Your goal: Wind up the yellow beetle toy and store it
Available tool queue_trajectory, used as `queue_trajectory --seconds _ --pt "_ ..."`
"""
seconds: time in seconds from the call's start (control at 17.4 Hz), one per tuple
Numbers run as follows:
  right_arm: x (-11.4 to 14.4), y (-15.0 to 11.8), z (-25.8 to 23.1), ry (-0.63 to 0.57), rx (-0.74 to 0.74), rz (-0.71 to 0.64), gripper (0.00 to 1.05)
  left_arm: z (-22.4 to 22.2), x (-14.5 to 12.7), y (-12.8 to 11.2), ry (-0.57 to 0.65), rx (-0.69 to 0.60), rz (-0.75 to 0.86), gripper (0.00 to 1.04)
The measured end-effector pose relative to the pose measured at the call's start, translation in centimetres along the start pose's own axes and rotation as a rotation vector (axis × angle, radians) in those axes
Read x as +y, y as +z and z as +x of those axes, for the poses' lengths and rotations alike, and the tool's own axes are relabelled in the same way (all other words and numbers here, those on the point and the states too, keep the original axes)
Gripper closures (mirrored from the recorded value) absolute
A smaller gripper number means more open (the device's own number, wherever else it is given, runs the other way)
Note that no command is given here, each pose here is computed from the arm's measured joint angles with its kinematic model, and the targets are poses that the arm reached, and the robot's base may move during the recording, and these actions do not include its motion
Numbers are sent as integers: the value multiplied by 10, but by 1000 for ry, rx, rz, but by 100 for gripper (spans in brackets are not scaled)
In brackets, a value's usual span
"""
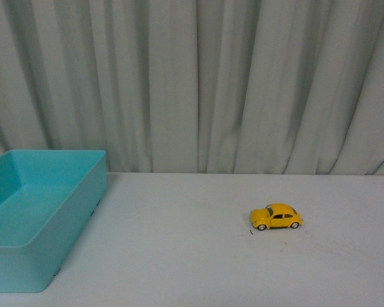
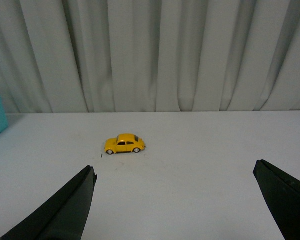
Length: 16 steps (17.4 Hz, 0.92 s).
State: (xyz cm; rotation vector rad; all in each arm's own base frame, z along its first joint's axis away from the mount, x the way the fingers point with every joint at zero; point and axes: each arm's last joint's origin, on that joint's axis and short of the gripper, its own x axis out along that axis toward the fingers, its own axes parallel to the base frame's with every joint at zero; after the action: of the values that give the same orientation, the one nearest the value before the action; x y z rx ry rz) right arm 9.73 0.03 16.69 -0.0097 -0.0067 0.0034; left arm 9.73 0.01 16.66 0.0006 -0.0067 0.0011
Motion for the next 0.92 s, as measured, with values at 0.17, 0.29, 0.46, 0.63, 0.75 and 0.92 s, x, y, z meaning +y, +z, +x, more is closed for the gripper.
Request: queue_trajectory --seconds 0.17,0.29,0.46,0.63,0.75,0.92 --pt "0 0 0 0 3 0 7 0 0 0 0 3 0 7" --pt "0 0 0 0 3 0 7 0 0 0 0 3 0 7" --pt "0 0 0 0 3 0 7 0 0 0 0 3 0 7" --pt "0 0 0 0 3 0 7 0 0 0 0 3 0 7" --pt "0 0 0 0 3 0 7 0 0 0 0 3 0 7" --pt "0 0 0 0 3 0 7 0 0 0 0 3 0 7"
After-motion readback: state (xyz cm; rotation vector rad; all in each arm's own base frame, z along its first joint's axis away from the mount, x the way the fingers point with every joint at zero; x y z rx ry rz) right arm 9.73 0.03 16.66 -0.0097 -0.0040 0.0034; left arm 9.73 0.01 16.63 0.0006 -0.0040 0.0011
